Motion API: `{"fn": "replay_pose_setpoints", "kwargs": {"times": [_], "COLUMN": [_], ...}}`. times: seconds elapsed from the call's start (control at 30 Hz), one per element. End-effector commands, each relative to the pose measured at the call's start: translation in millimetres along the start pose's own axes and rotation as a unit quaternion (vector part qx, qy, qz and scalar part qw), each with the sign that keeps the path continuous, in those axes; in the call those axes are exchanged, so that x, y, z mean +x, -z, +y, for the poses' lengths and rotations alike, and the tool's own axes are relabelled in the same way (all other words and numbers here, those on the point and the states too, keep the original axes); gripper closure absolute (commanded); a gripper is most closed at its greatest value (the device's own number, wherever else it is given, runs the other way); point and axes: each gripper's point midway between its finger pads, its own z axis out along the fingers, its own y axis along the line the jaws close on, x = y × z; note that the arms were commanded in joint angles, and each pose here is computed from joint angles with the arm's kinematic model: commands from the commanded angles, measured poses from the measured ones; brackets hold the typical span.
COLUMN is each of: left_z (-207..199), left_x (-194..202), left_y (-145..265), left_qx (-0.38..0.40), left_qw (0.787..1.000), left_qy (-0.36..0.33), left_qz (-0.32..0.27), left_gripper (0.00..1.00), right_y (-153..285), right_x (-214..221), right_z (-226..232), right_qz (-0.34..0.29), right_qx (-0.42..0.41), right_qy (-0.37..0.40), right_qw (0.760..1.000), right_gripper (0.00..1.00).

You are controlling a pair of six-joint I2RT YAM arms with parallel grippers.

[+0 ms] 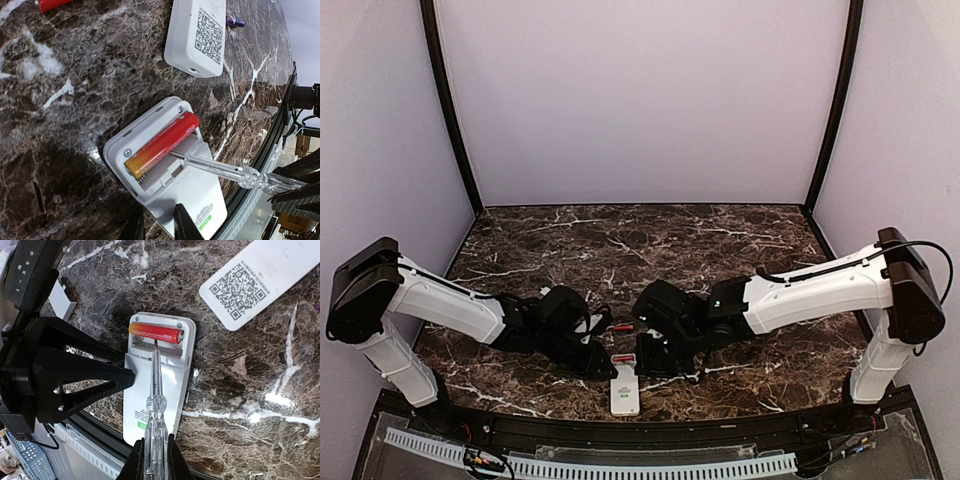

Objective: Unload the batteries from the remote control
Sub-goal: Remove the battery from the remote control without the battery cover.

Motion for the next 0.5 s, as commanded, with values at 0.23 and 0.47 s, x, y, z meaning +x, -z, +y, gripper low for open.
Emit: {"fn": "replay_pose_setpoints", "kwargs": {"times": [0.23, 0.47], "left_z": [25.3, 25.1], "left_x": [16.1, 15.9], "left_y": [-8.0, -8.1], "left_qx": [-0.046, -0.046], "left_qw": [0.999, 0.999], "left_qy": [0.006, 0.005], "left_qz": [0.026, 0.026], "left_gripper": [0.81, 0.81], "right_y": [11.9, 14.3], "right_x": [-25.6, -29.2], "right_z": [3.3, 17.2], "right_qz": [-0.09, -0.09], "right_qx": [-0.012, -0.059], "right_qy": [0.029, 0.036], "right_qw": [0.995, 0.994], "right_gripper": [1.0, 1.0]}}
